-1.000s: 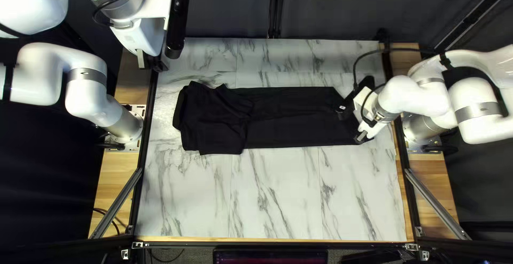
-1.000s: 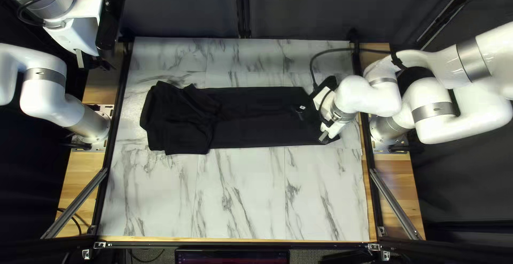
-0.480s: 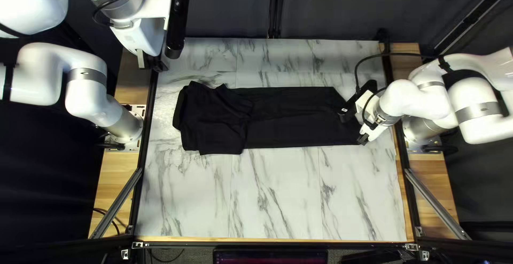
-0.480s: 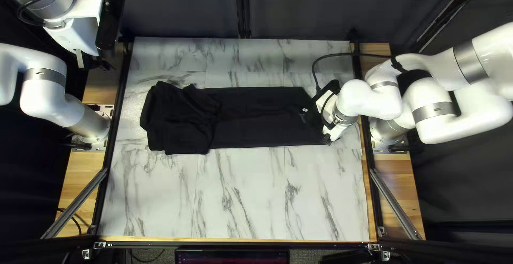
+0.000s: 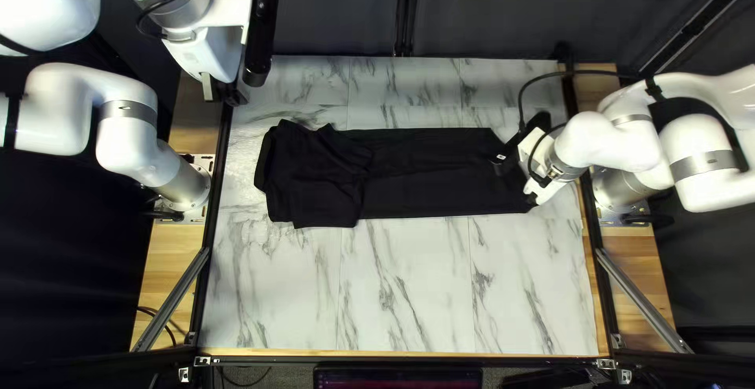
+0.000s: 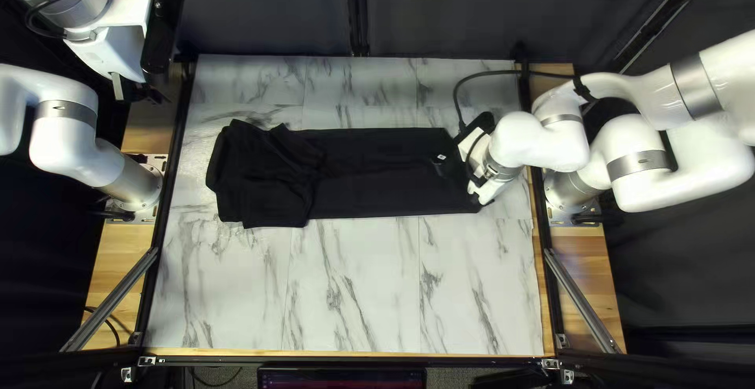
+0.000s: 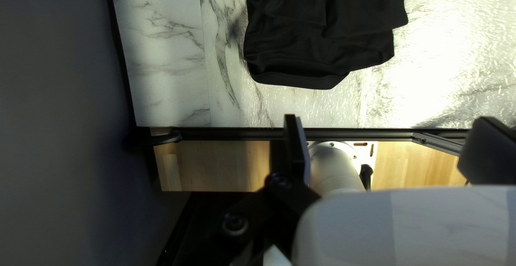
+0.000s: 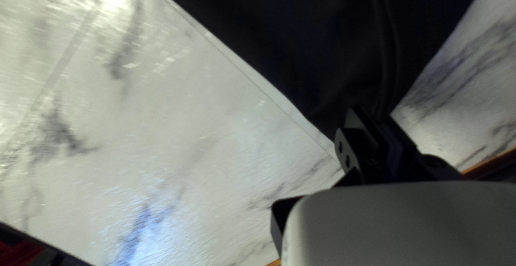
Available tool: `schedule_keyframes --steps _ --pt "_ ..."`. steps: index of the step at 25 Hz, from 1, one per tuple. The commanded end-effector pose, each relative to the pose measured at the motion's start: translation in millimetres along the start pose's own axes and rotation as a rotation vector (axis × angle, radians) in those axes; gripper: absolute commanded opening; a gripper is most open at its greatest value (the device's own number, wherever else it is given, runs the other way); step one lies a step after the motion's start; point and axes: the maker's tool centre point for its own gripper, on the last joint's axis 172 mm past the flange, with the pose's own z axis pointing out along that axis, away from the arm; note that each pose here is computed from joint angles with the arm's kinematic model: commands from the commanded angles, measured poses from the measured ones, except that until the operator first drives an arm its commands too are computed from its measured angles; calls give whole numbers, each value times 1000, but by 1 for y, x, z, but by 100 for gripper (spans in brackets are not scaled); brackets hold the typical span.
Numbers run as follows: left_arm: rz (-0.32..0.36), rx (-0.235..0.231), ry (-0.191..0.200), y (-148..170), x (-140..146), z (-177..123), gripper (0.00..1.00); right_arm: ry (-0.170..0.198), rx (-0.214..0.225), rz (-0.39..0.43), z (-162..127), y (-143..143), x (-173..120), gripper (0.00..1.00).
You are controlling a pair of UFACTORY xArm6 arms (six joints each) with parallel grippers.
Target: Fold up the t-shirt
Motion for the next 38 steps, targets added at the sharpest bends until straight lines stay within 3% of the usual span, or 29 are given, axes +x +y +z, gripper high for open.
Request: schedule_keyframes --steps 1,13,21,29,31,34,35,36,38 --pt "0 0 0 0 0 0 100 12 -16 -9 -17 -13 22 0" --pt "0 0 0 0 0 0 100 20 -9 -17 -36 -47 65 0" --pt "0 0 0 0 0 0 100 25 -20 -79 -16 -75 88 0" --pt "0 0 0 0 0 0 100 4 -15 -141 12 -92 99 2" --pt "0 0 0 0 0 0 100 0 -10 -157 15 -98 102 15" --pt "0 0 0 0 0 0 100 -4 -8 -181 17 -105 106 46" --pt "0 0 0 0 0 0 100 -5 -8 -185 18 -106 106 78" --pt "0 0 0 0 0 0 100 -6 -6 -191 18 -105 106 100" --pt "0 0 0 0 0 0 100 -5 -3 -195 14 -104 105 100"
